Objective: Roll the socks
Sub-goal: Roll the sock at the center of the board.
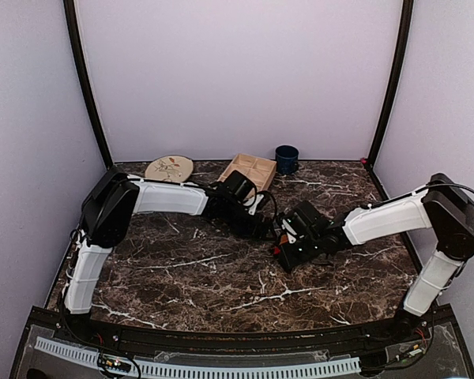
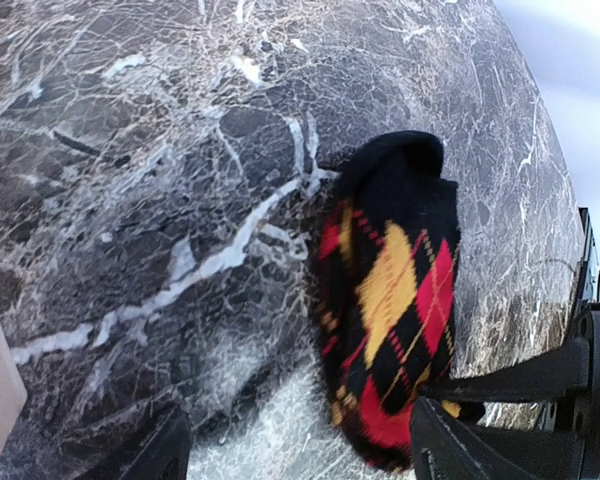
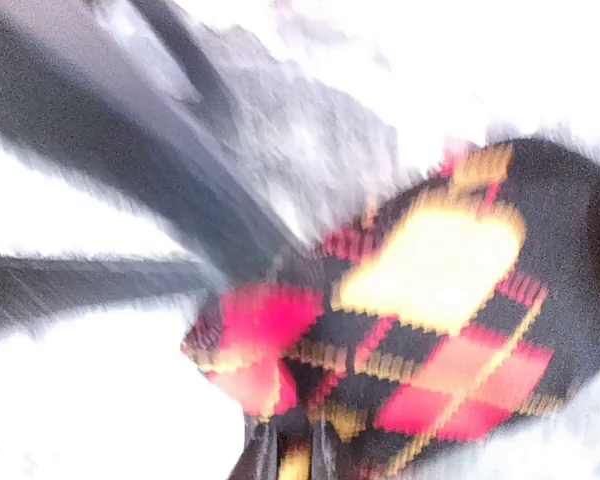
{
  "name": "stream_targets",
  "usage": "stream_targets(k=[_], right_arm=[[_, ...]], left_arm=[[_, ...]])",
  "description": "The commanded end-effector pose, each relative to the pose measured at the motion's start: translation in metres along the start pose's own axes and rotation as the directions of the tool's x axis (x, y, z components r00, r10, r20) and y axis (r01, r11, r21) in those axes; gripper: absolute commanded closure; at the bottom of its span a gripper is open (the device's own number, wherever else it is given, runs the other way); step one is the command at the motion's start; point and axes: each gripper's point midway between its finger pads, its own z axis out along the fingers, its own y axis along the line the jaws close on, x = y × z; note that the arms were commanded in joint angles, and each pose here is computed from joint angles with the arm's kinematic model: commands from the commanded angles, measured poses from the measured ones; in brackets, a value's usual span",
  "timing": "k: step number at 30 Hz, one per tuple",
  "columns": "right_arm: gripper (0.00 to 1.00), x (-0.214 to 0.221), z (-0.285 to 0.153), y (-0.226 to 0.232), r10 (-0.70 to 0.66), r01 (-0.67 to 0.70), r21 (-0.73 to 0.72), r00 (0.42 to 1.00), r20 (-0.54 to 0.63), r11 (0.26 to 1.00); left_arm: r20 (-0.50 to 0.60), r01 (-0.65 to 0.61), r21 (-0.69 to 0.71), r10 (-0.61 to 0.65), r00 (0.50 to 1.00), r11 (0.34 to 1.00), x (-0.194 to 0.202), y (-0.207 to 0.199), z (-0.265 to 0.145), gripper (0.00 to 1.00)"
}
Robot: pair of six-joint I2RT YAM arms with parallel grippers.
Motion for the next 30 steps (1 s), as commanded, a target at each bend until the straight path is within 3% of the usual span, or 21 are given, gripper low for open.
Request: stream_targets(k=[1,17,30], right_arm=[[0.87,0.068,-0.001,-0.027,0.076,-0.058,0.091,0.976,-0.206,0.994],[0.88,0.063,-0.001,-0.012,0.092,-0.088,0.028,0.974,-0.208,0.996],[0.88,0.041,-0.001,0.052,0.073,-0.160,-0.257,0.946,-0.317,0.953]], left_arm=[[-0.228,0.130,-0.172,-0.167,0.959,0.977,0.080,0.051,0.006,0.20],[-0.158,0.104,-0.195,-0.136,0.978,0.975,0.100,0.054,-0.031,0.20],[-0.096,0.017,-0.088,-0.025,0.995,0.996,0.103,0.031,-0.048,0.20]])
